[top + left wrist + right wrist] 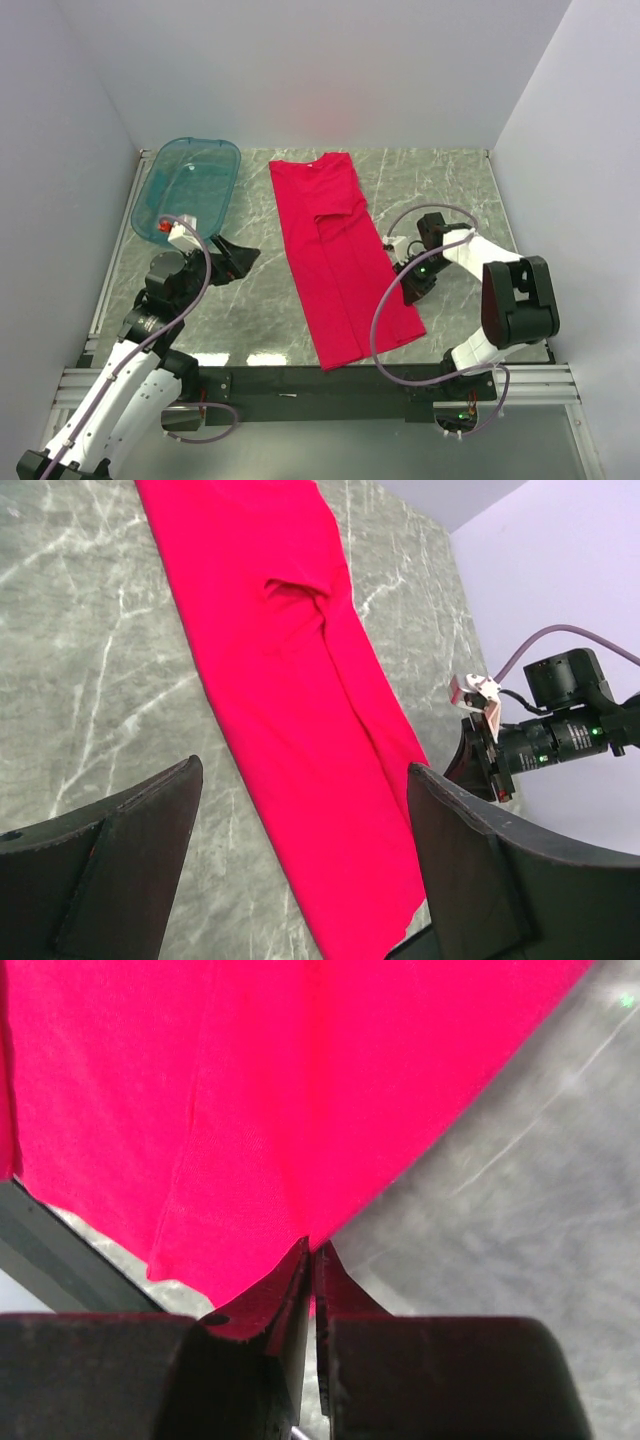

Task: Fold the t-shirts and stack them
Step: Fold the tshirt

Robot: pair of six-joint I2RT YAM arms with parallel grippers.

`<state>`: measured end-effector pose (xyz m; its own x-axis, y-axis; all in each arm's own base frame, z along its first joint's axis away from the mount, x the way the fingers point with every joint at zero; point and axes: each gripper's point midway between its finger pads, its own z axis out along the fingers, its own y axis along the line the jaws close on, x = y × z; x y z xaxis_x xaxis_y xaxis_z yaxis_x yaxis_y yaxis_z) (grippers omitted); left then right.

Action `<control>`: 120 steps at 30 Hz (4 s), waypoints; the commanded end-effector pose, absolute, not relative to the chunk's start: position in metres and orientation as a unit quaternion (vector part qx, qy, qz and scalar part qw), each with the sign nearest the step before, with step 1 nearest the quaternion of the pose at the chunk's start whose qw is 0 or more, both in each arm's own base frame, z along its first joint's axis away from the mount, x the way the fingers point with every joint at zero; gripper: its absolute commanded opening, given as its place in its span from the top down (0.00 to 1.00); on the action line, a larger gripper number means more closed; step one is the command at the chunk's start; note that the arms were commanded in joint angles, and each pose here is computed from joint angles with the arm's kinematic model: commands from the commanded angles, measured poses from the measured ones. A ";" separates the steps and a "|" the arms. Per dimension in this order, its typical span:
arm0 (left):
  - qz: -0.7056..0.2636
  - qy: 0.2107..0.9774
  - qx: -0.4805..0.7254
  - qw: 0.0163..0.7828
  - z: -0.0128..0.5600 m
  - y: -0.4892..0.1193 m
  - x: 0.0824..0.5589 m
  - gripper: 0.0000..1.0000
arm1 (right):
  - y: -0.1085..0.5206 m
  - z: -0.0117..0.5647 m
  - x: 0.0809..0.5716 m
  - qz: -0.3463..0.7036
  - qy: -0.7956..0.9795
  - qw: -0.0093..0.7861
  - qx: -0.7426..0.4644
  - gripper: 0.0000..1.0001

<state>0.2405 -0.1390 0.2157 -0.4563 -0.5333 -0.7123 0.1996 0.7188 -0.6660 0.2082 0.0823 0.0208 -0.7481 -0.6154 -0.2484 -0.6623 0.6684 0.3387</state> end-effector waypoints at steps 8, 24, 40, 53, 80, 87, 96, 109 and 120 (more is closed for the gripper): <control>-0.409 0.764 -0.086 0.491 0.214 -0.158 0.237 0.12 | 0.063 0.029 0.166 0.178 0.910 0.036 -0.373 0.93; -0.446 0.791 0.055 0.415 0.199 -0.205 0.205 0.14 | 0.076 0.113 0.223 0.148 0.850 0.224 -0.454 0.42; -0.331 0.614 0.444 0.562 0.224 -0.273 0.124 0.00 | 0.098 0.083 0.141 0.148 0.544 0.328 -0.758 0.06; -0.230 0.577 0.591 0.515 0.144 -0.327 0.063 0.08 | 0.070 0.036 0.117 0.132 0.484 0.217 -0.837 0.23; -0.137 0.582 0.677 0.429 0.029 -0.341 0.038 0.51 | 0.081 0.034 0.110 0.168 0.490 0.231 -0.824 0.36; -0.117 0.587 0.672 0.435 0.023 -0.340 0.045 0.76 | 0.081 0.035 0.110 0.169 0.491 0.230 -0.823 0.38; -0.120 0.597 0.648 0.457 0.033 -0.339 0.054 0.99 | 0.082 0.037 0.108 0.175 0.491 0.229 -0.822 0.40; -0.153 0.605 0.623 0.472 0.050 -0.344 0.053 0.99 | 0.077 0.041 0.102 0.183 0.466 0.200 -0.842 0.44; -0.172 0.623 0.591 0.482 0.061 -0.352 0.060 0.99 | 0.070 0.033 0.103 0.168 0.411 0.122 -0.888 0.50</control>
